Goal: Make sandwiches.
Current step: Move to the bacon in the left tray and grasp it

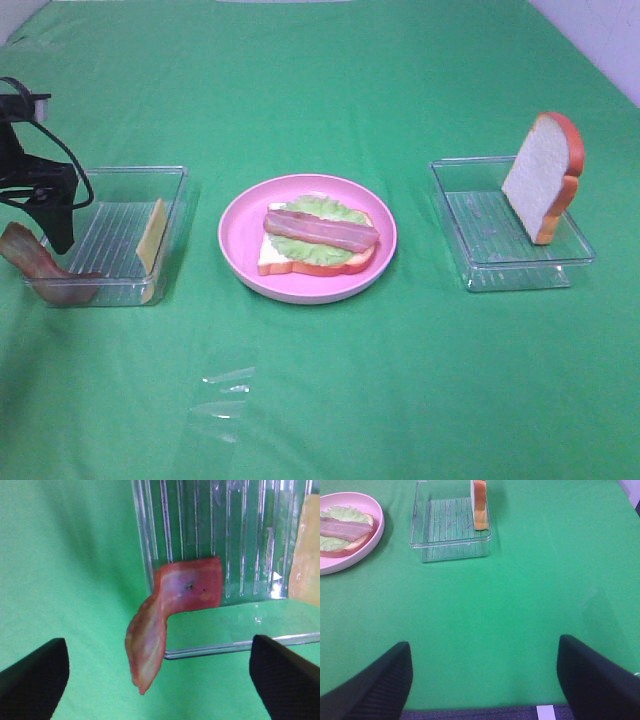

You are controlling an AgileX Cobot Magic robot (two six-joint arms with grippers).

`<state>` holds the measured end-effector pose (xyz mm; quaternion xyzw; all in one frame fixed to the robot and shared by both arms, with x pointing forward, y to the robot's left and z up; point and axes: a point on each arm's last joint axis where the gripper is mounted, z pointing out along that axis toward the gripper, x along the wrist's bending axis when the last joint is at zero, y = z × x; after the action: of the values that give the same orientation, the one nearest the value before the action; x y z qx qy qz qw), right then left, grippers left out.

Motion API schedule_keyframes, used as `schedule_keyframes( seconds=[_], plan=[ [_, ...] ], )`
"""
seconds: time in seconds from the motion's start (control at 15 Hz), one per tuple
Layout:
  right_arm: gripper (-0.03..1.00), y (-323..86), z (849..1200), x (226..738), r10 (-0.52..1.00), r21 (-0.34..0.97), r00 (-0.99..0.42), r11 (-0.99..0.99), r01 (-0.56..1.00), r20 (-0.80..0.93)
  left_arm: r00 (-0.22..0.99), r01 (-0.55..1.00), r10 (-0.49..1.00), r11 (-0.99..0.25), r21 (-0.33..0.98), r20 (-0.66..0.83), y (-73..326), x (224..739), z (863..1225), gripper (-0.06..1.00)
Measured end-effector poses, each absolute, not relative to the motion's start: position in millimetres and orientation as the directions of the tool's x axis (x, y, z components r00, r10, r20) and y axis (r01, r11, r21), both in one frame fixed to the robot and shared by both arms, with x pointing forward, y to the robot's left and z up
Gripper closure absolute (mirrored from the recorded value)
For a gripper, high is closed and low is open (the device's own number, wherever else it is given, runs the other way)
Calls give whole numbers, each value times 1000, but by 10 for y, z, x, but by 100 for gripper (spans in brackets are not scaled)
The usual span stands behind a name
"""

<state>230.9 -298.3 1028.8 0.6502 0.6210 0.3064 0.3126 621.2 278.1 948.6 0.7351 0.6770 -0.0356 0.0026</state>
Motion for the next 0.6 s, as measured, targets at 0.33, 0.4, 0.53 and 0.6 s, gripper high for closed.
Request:
schedule_keyframes(
  seconds=[0.33,0.4,0.53,0.6],
  plan=[
    [20,-2983,10288,2309,999,787,41,-33,616,10,85,995,995,-88,-56,-57,2781,6216,9444,15],
    [20,-2983,10288,2309,999,787,41,-33,616,10,85,995,995,-88,-55,-56,2781,6217,9443,24],
    [20,-2983,10288,2309,999,787,41,-33,616,10,69,996,996,-72,-54,-56,2780,6219,9443,34],
    [20,-2983,10288,2309,999,787,41,-33,616,10,53,997,997,-56,-54,-55,2780,6220,9443,35]
  ],
)
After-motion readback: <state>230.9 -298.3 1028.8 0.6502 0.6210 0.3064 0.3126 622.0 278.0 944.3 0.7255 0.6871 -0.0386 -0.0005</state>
